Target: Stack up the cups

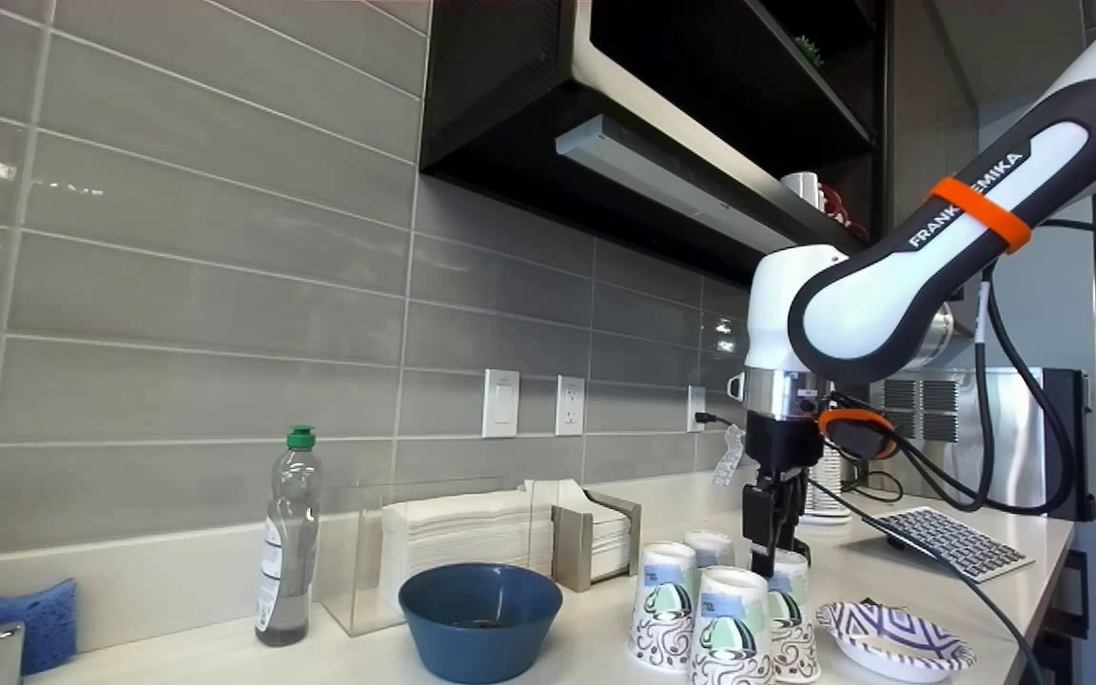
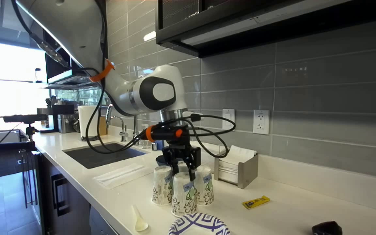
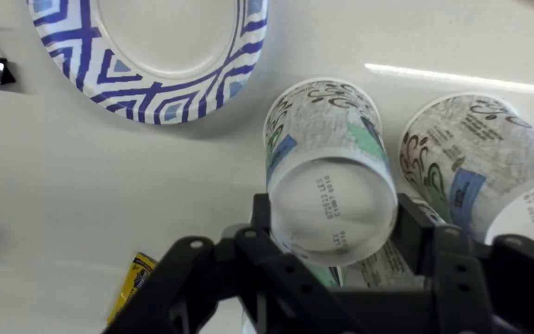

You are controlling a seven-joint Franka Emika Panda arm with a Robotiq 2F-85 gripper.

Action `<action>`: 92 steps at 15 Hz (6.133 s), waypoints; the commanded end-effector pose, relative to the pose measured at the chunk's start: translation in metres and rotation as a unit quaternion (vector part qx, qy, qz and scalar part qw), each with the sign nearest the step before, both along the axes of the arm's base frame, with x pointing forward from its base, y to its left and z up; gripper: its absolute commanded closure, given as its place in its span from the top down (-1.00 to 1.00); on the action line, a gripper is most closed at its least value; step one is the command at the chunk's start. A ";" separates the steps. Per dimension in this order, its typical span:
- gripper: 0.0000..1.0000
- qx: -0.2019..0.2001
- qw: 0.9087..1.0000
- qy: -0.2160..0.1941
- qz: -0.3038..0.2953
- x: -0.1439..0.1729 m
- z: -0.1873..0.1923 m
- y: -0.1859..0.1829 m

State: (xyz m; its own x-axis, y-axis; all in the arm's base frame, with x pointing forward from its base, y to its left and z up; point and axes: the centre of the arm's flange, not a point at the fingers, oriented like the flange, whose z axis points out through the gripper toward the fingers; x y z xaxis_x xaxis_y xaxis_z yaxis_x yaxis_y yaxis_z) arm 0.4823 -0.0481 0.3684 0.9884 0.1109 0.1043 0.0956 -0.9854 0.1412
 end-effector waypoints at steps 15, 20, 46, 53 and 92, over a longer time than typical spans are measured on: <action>-0.20 -0.055 0.996 -0.024 0.061 -0.030 0.156 0.065; -0.20 -0.020 0.996 -0.029 0.083 -0.019 0.150 0.084; 0.92 0.017 0.993 0.007 0.113 0.002 0.107 0.095; 1.00 0.006 0.993 0.004 0.120 0.016 0.112 0.094; 1.00 0.055 0.998 -0.009 0.021 0.076 0.009 0.070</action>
